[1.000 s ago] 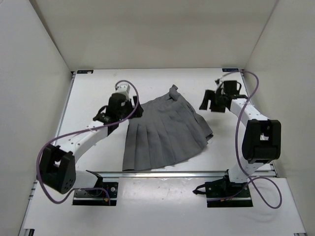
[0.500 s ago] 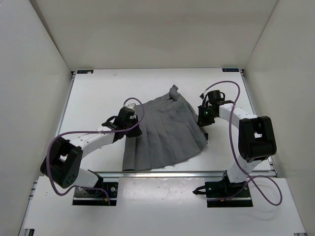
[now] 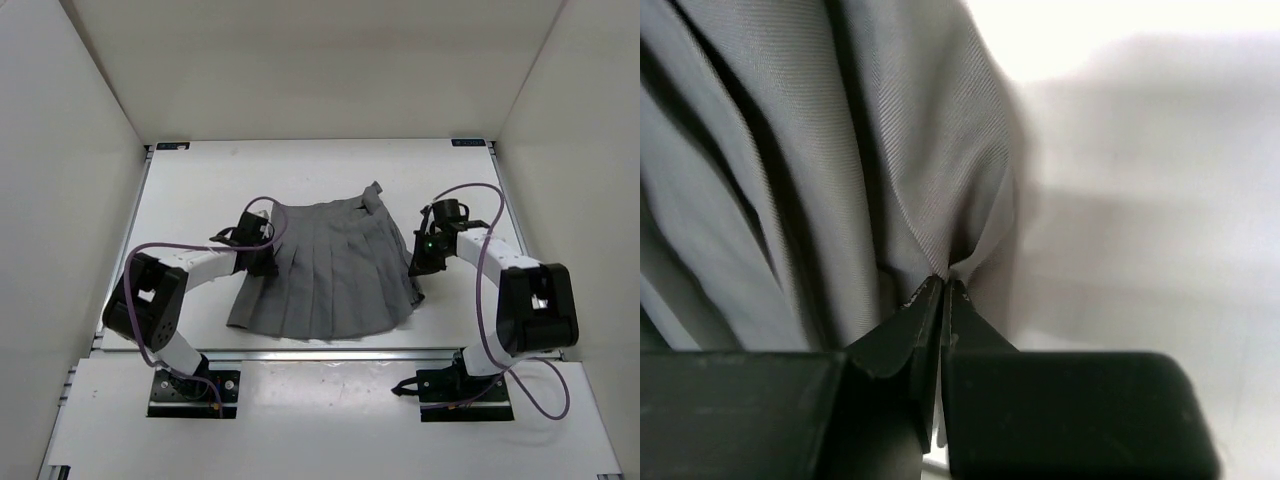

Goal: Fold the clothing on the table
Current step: Flatten the skirt out, then fold the skirt

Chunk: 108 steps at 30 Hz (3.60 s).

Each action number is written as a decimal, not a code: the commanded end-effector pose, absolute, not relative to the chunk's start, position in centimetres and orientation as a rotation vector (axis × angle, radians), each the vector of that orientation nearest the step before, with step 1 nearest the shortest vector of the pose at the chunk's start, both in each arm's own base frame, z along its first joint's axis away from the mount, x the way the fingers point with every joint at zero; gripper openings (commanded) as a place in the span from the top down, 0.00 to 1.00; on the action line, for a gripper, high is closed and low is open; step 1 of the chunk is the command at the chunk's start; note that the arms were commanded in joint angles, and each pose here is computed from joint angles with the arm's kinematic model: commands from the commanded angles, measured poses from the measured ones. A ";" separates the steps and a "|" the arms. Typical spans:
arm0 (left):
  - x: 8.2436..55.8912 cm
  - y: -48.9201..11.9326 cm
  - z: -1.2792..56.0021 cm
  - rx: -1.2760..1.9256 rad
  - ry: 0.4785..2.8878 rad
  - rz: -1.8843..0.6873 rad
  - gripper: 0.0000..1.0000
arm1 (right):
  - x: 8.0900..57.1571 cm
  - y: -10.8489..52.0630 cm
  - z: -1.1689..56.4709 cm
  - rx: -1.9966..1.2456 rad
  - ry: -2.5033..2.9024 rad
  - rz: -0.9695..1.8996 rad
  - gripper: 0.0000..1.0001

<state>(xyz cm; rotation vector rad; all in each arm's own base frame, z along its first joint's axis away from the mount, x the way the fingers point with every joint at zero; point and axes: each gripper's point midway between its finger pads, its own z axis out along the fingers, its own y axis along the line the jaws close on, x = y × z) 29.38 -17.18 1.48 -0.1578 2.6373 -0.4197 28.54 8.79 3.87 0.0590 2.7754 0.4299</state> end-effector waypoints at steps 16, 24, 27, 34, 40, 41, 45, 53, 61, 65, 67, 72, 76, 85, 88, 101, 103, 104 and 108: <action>32.5 -15.0 10.2 0.089 2.469 -0.355 0.16 | 26.8 6.5 11.7 0.314 2.532 0.529 0.22; 32.0 -13.1 12.1 0.024 2.383 -0.400 0.01 | 30.0 6.3 15.0 0.297 2.402 0.562 0.15; 32.7 -12.8 12.3 0.018 2.355 -0.426 0.01 | 32.1 5.9 15.9 0.263 2.368 0.536 0.13; 36.3 -14.9 11.5 0.074 2.285 -0.535 0.01 | 36.7 7.2 13.2 0.031 2.365 0.546 0.14; 40.3 -16.7 10.8 0.134 2.213 -0.593 0.02 | 42.1 8.8 12.0 -0.146 2.332 0.531 0.14; 40.8 -16.4 10.0 0.127 2.228 -0.564 0.01 | 42.4 9.1 11.1 -0.166 2.347 0.566 0.13; 43.3 -16.9 9.9 0.158 2.175 -0.532 0.01 | 45.7 10.0 10.0 -0.223 2.317 0.586 0.14; 47.7 -15.5 9.2 0.049 2.126 -0.469 0.01 | 49.7 11.7 7.9 -0.230 2.368 0.669 0.23; 52.5 -17.2 6.5 -0.032 2.306 -0.511 0.03 | 51.6 15.6 6.3 -0.300 2.431 0.709 0.35; 52.8 -17.7 5.2 -0.024 2.347 -0.489 0.05 | 51.0 16.4 5.5 -0.295 2.443 0.759 0.39; 52.5 -17.3 4.5 -0.045 2.374 -0.483 0.06 | 50.6 16.7 5.2 -0.297 2.459 0.774 0.43; 51.6 -16.4 5.0 -0.046 2.368 -0.467 0.04 | 50.7 16.4 5.7 -0.262 2.437 0.811 0.42; 51.7 -15.5 6.8 -0.070 2.321 -0.488 0.03 | 51.3 16.3 6.0 -0.248 2.413 0.835 0.41; 48.6 -17.5 5.5 0.003 2.357 -0.541 0.09 | 50.9 17.4 4.8 -0.247 2.437 0.885 0.46; 48.6 -17.9 4.6 0.003 2.381 -0.538 0.13 | 50.8 17.5 4.6 -0.248 2.442 0.881 0.54; 51.1 -15.7 4.8 -0.105 2.349 -0.474 1.00 | 52.1 13.1 3.4 -0.111 2.538 0.658 1.00; 52.0 -14.8 5.5 -0.117 2.326 -0.454 1.00 | 52.8 11.1 4.4 -0.066 2.519 0.615 1.00; 52.2 -14.7 5.4 -0.120 2.324 -0.464 1.00 | 52.8 10.3 4.7 -0.047 2.519 0.599 1.00; 52.5 -13.8 5.3 -0.143 2.328 -0.462 1.00 | 53.2 8.5 5.0 -0.009 2.515 0.570 1.00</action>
